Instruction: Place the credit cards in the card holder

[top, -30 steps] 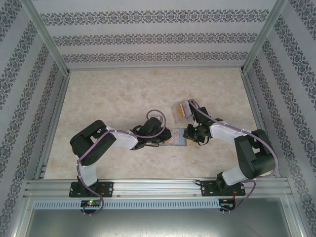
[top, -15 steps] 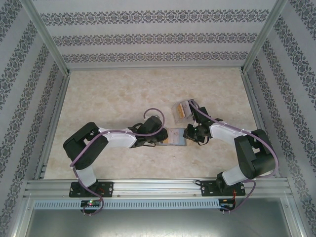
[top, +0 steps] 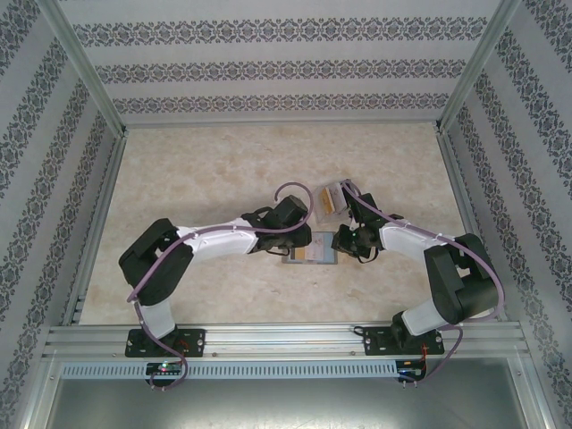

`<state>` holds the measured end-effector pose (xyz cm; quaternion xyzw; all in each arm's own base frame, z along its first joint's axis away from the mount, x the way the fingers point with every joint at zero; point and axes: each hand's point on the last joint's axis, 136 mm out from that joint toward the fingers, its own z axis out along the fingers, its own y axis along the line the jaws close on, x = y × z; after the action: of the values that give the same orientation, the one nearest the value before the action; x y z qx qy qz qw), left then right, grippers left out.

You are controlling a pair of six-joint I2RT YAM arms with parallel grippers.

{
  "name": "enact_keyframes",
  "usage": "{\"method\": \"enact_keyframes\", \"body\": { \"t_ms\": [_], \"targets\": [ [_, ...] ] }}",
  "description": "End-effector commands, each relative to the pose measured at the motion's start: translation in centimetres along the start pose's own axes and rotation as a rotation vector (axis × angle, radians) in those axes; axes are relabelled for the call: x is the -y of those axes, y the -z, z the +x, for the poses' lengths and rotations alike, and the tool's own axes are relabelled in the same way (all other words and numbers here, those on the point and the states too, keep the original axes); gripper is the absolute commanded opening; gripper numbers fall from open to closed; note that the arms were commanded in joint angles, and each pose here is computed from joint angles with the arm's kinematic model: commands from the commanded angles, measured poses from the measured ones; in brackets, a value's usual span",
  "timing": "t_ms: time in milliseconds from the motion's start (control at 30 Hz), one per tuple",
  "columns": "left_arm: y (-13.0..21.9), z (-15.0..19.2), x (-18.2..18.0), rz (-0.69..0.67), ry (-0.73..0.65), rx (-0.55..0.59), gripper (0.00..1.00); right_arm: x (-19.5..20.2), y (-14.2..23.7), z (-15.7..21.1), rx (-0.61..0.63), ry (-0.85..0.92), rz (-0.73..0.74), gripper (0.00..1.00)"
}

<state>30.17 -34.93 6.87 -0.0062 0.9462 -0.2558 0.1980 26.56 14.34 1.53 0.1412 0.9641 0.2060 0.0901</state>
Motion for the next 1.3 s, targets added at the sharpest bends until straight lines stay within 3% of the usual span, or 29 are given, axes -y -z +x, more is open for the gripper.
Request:
{"method": "enact_keyframes", "body": {
  "t_ms": [0, 733, 1267],
  "targets": [
    [-0.9, 2.3, -1.1, -0.068, -0.026, -0.095, 0.20, 0.8, -1.1, 1.2, -0.039, 0.014, 0.035, 0.23],
    [-3.6, 4.2, -0.8, -0.085, -0.050, -0.188, 0.14, 1.0, -1.4, 1.6, -0.053, 0.010, 0.031, 0.23],
    [-4.6, 4.1, 2.5, 0.085, -0.015, -0.186, 0.17, 1.0, -1.4, 1.6, -0.051, 0.009, 0.031, 0.23]
  ]
}}
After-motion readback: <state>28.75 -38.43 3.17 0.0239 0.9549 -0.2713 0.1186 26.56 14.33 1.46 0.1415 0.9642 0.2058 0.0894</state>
